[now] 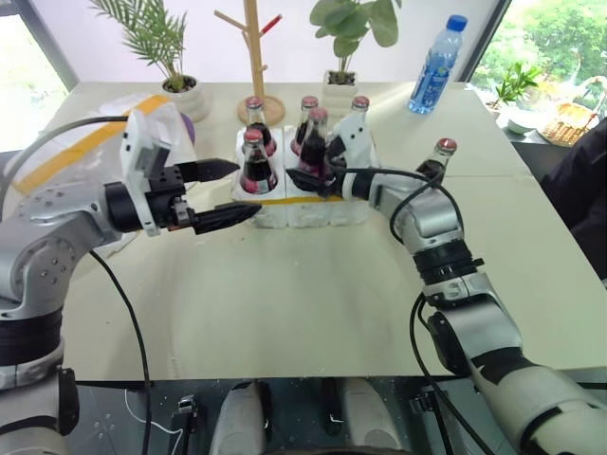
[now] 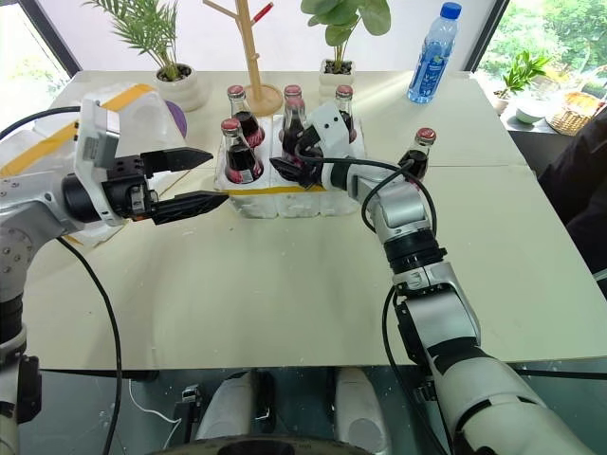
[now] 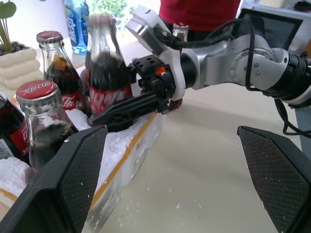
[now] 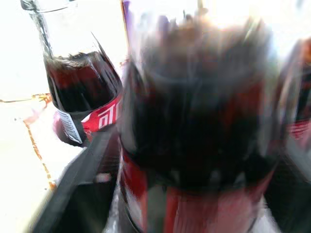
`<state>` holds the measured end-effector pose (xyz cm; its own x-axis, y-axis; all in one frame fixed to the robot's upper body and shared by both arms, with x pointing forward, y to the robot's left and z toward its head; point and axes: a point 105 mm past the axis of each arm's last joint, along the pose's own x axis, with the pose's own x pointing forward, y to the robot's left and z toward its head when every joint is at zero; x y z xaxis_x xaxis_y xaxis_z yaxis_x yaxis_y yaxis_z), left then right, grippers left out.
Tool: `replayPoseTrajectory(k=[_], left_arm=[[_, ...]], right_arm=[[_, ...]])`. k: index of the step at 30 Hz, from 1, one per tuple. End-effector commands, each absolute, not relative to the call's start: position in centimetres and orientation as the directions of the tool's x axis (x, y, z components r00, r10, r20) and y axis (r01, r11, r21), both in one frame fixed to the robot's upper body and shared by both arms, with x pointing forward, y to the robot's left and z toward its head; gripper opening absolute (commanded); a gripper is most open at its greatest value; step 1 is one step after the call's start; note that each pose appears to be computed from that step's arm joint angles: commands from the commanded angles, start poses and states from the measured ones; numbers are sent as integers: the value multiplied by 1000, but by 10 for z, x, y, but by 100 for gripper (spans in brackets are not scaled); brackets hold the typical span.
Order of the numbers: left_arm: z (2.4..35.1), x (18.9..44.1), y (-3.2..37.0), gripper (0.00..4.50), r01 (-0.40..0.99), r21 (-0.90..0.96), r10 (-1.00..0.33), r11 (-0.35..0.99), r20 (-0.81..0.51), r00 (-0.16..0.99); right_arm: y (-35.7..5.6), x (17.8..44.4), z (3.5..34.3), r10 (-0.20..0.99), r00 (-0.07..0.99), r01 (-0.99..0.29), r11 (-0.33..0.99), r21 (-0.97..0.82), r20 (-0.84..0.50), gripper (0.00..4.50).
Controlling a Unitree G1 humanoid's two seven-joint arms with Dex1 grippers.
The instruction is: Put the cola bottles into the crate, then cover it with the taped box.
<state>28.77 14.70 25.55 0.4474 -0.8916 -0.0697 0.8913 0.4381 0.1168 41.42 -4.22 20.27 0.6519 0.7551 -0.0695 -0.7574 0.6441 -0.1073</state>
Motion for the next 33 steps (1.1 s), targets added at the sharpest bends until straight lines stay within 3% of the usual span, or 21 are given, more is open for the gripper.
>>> replayPoseTrajectory(k=[1,4,9,13,17,20,26,33], left_arm=[[267,283,141,450,900,163,-908,405,-44,417],[263,280,135,450,914,154,-920,376,-53,387],[254,275,120,450,945,129,-947,301,-76,312],[251,272,108,450,964,123,-965,235,-86,247],[255,275,95,450,973,137,-978,184,-76,196],[258,277,89,450,976,145,-982,162,-74,174],[259,280,87,450,976,162,-983,148,-88,164],[260,280,92,450,970,171,-977,172,-95,190]], right_arm=[[-50,401,225,766,643,-757,636,-147,2,445],[-70,382,239,763,646,-753,643,-140,29,445],[-121,326,257,766,642,-765,642,-49,25,445],[-160,282,220,718,663,-740,672,-36,-214,445],[-207,307,200,433,874,-450,893,-31,-218,445],[-222,323,192,305,934,-320,946,-58,-186,445],[-223,352,185,224,969,-231,972,-55,-109,445],[-219,384,181,220,972,-222,975,-27,-79,445]])
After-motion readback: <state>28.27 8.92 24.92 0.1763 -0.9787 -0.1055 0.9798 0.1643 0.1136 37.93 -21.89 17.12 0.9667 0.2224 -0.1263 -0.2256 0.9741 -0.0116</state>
